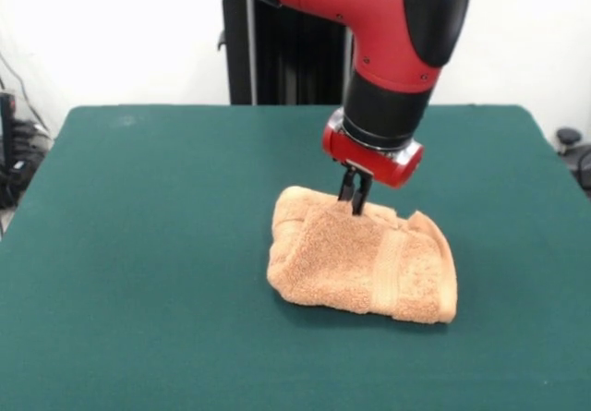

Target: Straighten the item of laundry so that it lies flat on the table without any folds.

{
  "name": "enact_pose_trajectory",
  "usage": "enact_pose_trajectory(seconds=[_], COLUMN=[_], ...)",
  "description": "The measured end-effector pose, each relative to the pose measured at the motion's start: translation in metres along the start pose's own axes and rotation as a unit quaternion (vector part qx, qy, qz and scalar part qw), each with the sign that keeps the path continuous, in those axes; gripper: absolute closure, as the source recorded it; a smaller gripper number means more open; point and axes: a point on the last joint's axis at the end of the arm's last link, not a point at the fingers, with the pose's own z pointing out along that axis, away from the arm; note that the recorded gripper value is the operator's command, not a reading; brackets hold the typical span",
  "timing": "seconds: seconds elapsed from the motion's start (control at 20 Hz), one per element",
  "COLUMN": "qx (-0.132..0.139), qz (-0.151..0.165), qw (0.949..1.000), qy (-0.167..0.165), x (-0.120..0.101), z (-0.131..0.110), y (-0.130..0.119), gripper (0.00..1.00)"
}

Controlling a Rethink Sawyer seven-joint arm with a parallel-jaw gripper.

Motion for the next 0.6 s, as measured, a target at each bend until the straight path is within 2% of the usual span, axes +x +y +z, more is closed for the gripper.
enact_pose_trajectory(seconds=[0.3, 0.4, 0.45, 0.55, 0.6], qx=[-0.004, -0.005, -0.005, -0.006, -0.006], qz=[0.006, 0.008, 0.010, 0.012, 0.012], qw=[0.9998, 0.9995, 0.9988, 0.9976, 0.9973], qy=[0.017, 0.031, 0.048, 0.068, 0.072], x=[0.000, 0.001, 0.002, 0.004, 0.004], z=[-0.035, -0.053, -0.072, -0.094, -0.099], y=[-0.002, -0.004, -0.005, -0.007, -0.007], gripper=[1.00, 1.00, 1.00, 1.00, 1.00])
